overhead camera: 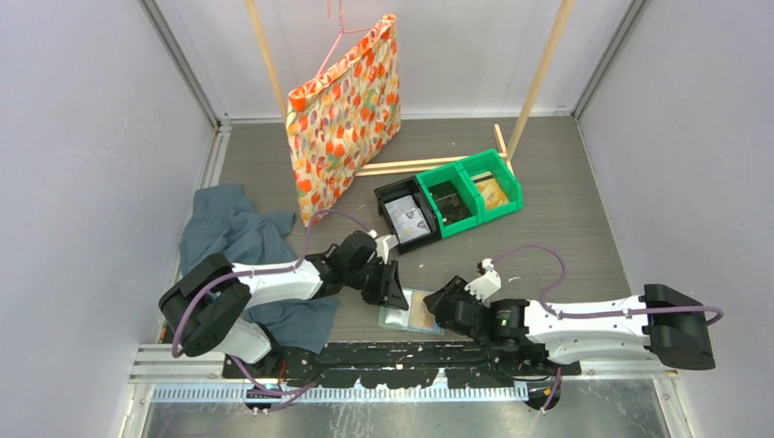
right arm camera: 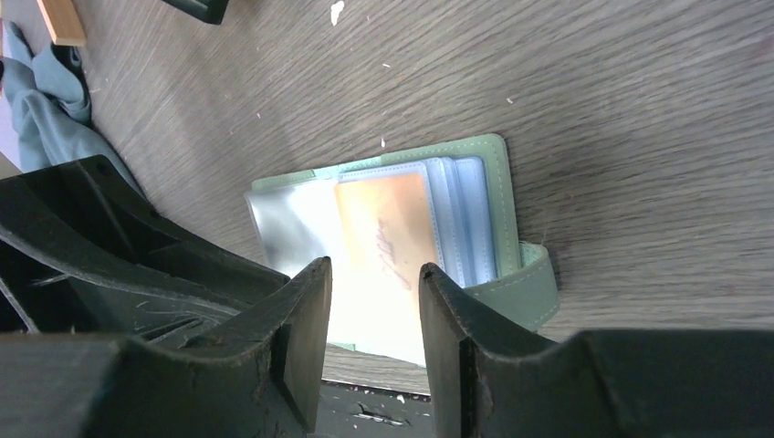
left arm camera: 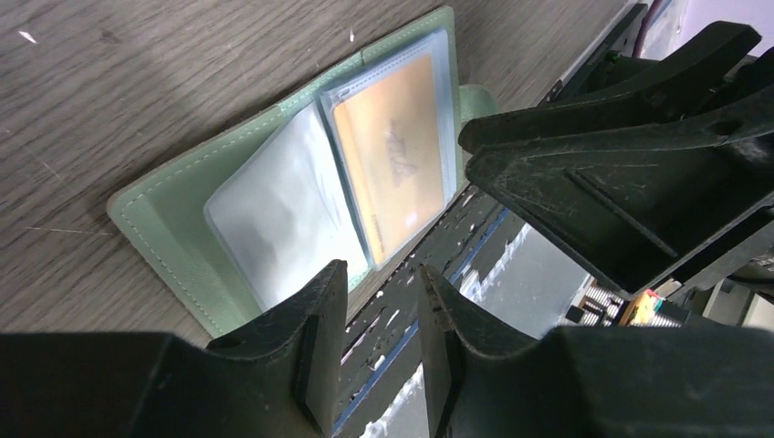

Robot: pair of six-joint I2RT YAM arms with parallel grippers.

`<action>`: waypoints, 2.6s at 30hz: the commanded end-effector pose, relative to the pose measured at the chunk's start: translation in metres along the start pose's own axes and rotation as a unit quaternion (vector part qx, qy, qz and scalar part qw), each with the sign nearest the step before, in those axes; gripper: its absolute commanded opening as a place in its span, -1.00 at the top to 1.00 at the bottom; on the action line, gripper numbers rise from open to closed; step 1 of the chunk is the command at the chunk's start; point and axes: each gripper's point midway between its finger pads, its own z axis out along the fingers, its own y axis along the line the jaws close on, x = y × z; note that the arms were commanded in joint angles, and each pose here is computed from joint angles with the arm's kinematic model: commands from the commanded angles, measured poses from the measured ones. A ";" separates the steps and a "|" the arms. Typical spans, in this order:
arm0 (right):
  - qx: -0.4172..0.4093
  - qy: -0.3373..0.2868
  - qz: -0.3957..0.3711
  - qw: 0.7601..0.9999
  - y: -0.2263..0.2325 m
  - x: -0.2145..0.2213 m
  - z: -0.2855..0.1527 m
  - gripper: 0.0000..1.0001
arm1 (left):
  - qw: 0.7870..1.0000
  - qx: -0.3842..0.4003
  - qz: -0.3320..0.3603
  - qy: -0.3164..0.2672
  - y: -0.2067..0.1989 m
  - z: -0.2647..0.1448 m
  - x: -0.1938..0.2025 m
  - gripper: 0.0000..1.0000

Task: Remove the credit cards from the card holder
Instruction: Remove the credit card from the card holder.

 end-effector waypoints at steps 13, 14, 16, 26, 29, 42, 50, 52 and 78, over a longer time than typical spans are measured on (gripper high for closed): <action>0.001 0.010 0.013 1.000 -0.009 0.011 0.009 0.09 | 0.999 -0.033 -0.016 0.005 0.030 0.008 0.004 0.31; 0.003 0.009 0.011 1.000 -0.010 0.011 0.009 0.09 | 0.999 -0.034 -0.018 0.006 0.031 0.009 0.004 0.31; 0.004 0.009 0.007 1.000 -0.008 0.011 0.009 0.09 | 0.999 -0.035 -0.019 0.007 0.033 0.010 0.005 0.31; 0.007 0.018 0.003 1.000 -0.008 0.018 0.013 0.10 | 0.999 -0.028 -0.026 0.014 0.035 0.014 0.008 0.32; -0.007 0.023 0.007 1.000 0.002 0.022 0.014 0.09 | 0.999 -0.027 -0.026 0.015 0.035 0.014 0.008 0.32; -0.042 0.044 0.006 0.998 0.029 0.035 0.015 0.10 | 1.000 -0.017 -0.018 0.007 0.027 0.010 0.004 0.32; -0.047 0.019 0.011 0.999 0.024 0.013 0.003 0.09 | 0.999 -0.038 0.001 -0.027 0.019 -0.019 -0.005 0.31; -0.047 0.012 0.018 0.999 0.016 0.006 0.000 0.08 | 0.996 -0.073 -0.005 -0.048 0.038 -0.037 -0.011 0.29; -0.036 0.044 0.000 0.998 0.022 0.036 0.017 0.08 | 0.993 -0.095 -0.061 -0.016 0.078 -0.022 0.001 0.32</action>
